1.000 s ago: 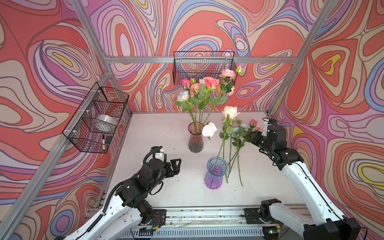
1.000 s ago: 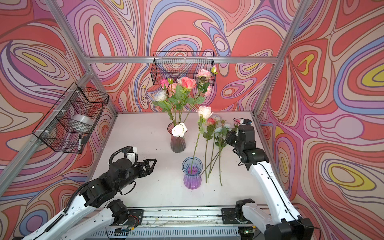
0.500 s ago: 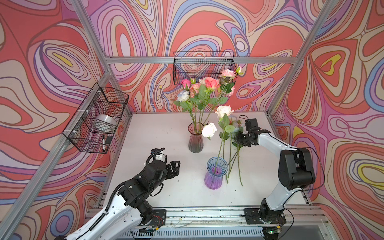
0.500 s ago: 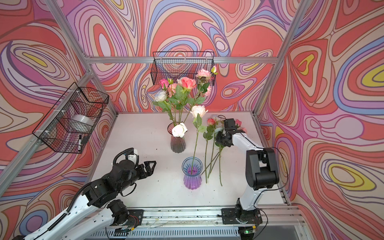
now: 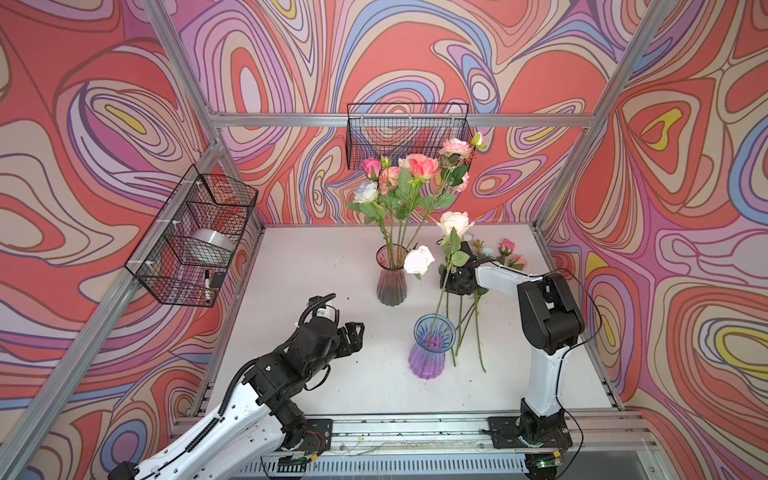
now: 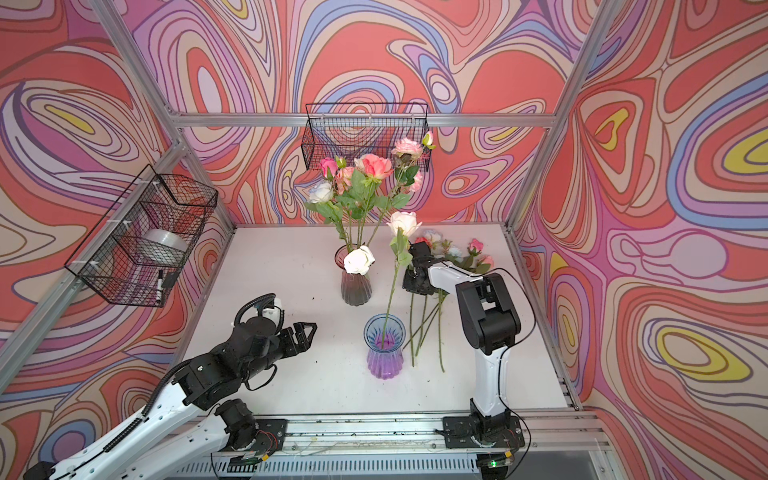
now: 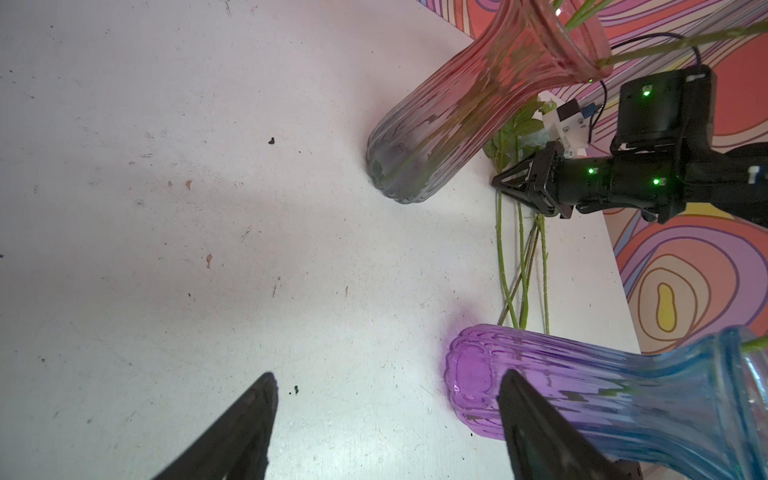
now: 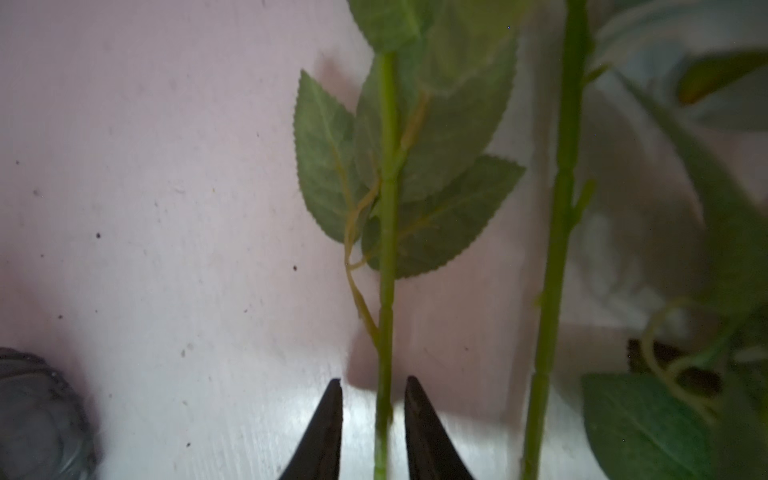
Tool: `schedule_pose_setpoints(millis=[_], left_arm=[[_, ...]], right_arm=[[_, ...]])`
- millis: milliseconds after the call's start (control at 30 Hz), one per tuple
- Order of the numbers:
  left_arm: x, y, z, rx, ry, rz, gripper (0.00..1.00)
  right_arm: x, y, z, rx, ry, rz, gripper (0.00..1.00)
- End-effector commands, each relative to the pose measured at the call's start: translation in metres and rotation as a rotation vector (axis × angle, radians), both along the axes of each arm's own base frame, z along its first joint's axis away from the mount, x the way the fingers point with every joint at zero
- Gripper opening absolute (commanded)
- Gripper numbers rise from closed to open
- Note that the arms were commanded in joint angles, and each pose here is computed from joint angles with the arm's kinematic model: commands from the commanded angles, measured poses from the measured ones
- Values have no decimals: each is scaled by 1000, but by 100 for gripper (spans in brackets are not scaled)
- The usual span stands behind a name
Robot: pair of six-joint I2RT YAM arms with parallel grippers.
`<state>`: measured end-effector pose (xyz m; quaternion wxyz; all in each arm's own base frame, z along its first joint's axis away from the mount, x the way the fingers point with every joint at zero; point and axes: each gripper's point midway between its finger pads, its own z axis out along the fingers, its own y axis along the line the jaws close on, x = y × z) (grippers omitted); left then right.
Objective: Arrange the flowers into the vase
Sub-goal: 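Lower the right gripper onto the loose roses and close on a pink rose stem, then lift the pink rose high above the table with the right gripper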
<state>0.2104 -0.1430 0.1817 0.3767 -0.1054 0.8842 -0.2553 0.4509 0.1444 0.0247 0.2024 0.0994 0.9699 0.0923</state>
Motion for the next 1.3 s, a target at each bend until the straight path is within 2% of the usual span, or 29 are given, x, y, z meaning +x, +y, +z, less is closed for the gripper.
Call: schedule_pose_setpoints(millis=[0,67,267,533,767,867,1000,1100,1267], left_arm=[[-1,3,-2,-19,1,20,84],[-2,5,-3,-13,1,24,84],[-3,9,-3,4,0,27,84],[-3,13,7,12,-24,34,84],[-1,11,15,4,-38,32,84],[-1,10,21,-9,-52,25,84],[0,-2,24,-76,-98,-18,85],[1,-17,29,-177,-154,-70,85],[2,-36,29,-342,-253,-131,88]], right_arm=[[8,-10,-12,-92,6,-39,25],[9,-10,-16,-106,9,-36,21],[12,-9,-9,-104,-13,-30,0],[11,4,86,52,-230,-26,0],[-17,-1,145,109,-338,-13,0],[-36,-12,165,97,-385,-22,0],[-68,-22,191,141,-502,-14,0],[-91,-33,210,158,-590,-33,0],[-114,-44,220,142,-603,-43,0]])
